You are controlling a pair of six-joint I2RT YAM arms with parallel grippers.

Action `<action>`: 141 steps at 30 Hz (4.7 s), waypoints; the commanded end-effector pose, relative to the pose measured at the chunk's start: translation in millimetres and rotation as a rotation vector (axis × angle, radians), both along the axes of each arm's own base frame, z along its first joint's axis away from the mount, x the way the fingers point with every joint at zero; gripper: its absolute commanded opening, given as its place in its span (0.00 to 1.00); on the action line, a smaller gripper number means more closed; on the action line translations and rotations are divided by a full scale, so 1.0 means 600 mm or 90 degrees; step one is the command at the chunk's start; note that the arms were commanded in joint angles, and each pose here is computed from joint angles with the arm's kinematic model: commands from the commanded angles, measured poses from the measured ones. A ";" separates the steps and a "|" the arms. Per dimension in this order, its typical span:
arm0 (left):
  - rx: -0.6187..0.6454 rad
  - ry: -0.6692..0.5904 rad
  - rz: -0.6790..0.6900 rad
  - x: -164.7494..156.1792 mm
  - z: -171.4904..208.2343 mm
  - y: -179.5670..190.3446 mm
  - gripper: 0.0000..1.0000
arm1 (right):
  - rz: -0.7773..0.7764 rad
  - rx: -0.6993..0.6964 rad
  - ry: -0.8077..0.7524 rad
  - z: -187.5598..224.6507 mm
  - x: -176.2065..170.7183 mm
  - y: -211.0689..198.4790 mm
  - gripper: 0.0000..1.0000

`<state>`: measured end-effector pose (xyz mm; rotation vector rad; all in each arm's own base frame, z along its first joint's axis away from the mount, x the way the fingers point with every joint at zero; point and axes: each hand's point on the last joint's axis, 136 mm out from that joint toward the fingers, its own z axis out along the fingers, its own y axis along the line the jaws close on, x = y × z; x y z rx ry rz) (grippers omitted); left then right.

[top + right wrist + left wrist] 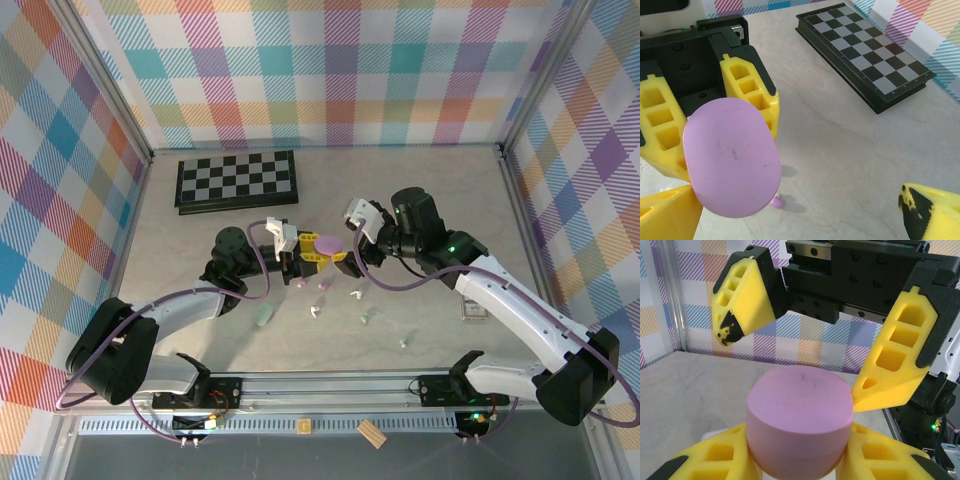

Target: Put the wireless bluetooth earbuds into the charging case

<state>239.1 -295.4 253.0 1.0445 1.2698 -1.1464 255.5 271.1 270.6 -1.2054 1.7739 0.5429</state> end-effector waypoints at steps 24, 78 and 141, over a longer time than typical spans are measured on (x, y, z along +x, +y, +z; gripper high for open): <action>0.010 -0.030 -0.020 -0.026 -0.005 0.009 0.34 | -0.074 0.105 -0.003 0.101 0.014 -0.007 1.00; -0.034 -0.066 0.138 0.054 0.023 0.116 0.34 | -0.523 0.266 0.860 -0.374 0.005 0.083 0.48; -0.039 -0.066 0.238 0.104 0.020 0.173 0.34 | -0.495 0.065 0.669 -0.374 0.040 0.096 0.40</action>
